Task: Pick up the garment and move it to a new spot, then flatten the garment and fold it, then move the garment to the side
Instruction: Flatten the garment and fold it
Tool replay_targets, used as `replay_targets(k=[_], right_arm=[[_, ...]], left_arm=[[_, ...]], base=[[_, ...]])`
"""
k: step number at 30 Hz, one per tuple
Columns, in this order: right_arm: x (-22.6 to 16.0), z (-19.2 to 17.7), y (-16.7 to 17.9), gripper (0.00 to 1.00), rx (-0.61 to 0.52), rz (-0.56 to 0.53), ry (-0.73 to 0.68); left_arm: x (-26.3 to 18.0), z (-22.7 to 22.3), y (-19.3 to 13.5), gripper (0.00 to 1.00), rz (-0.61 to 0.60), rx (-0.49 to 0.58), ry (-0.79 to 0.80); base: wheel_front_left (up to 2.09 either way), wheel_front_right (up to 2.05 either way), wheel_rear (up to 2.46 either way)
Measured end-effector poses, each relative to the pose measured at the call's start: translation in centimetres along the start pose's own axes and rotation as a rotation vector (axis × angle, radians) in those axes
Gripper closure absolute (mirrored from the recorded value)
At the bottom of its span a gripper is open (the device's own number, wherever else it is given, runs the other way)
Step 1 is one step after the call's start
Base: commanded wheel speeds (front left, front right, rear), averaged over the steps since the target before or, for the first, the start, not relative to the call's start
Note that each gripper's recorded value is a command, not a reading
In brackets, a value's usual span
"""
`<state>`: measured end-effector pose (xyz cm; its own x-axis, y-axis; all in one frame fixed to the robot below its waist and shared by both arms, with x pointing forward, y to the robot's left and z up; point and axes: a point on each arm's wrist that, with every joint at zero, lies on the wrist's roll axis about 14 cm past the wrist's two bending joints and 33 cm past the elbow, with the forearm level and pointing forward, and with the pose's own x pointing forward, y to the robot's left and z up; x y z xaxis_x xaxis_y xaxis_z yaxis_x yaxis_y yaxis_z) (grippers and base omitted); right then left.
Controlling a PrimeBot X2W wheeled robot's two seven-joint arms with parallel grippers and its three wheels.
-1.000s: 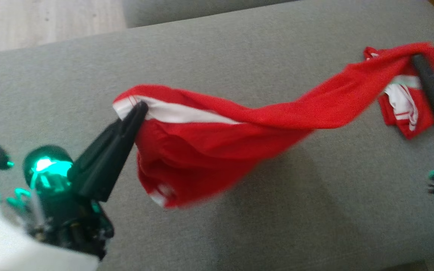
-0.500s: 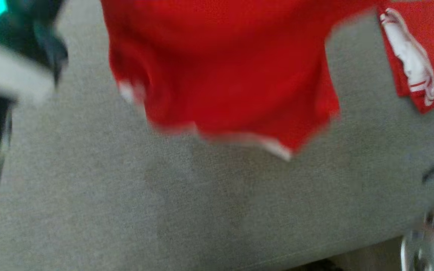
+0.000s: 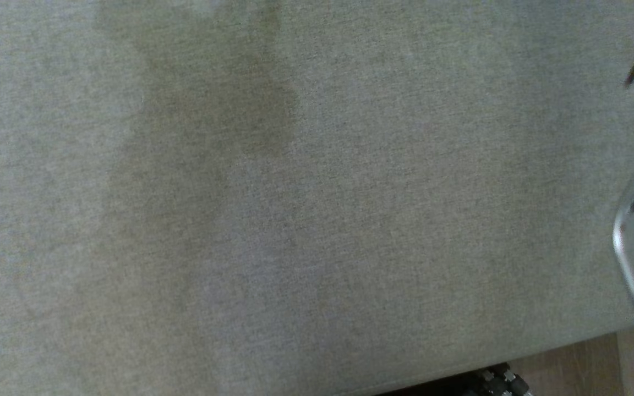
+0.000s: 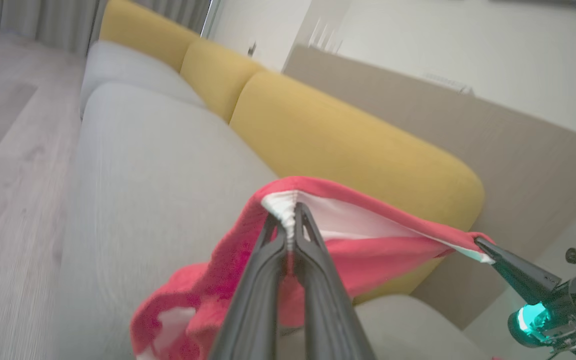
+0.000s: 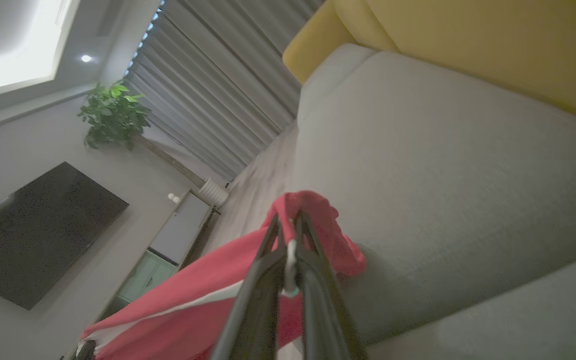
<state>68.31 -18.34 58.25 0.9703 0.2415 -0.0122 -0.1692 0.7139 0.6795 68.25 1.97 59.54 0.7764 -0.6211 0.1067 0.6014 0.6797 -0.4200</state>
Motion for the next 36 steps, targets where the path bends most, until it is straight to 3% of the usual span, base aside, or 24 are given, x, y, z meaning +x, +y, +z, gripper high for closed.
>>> replay_targets(k=[3, 6, 12, 18, 24, 31, 36], right_arm=[[-1.0, -4.3, -4.2, 1.00, 0.026, -0.100, 0.070], [-3.6, -8.0, -6.9, 1.00, 0.048, -0.175, 0.137], [-10.1, -13.5, -9.7, 1.00, 0.018, -0.273, 0.239], [-17.3, -14.5, -9.5, 1.00, 0.034, -0.310, 0.218], [-24.4, -15.1, -8.1, 1.00, 0.044, -0.333, 0.202], [-33.6, -16.3, -8.0, 1.00, 0.041, -0.442, 0.237], [-35.8, -16.0, -7.8, 1.00, 0.053, -0.468, 0.240]], left_arm=[[-1.0, -5.8, 1.0, 1.00, 0.020, -0.030, 0.110], [-3.5, -11.0, 0.1, 1.00, 0.006, -0.066, 0.203], [-10.4, -16.1, -2.7, 1.00, -0.027, -0.125, 0.271], [-17.9, -19.3, -6.0, 1.00, -0.008, -0.157, 0.317], [-22.9, -18.7, -8.8, 1.00, 0.070, -0.210, 0.267], [-29.5, -21.4, -13.4, 1.00, 0.157, -0.338, 0.342], [-30.6, -21.5, -14.9, 1.00, 0.159, -0.398, 0.349]], base=[[0.00, 0.00, 0.00], [0.00, 0.00, 0.00], [0.00, 0.00, 0.00], [0.00, 0.00, 0.00], [0.00, 0.00, 0.00], [0.00, 0.00, 0.00], [0.00, 0.00, 0.00]])
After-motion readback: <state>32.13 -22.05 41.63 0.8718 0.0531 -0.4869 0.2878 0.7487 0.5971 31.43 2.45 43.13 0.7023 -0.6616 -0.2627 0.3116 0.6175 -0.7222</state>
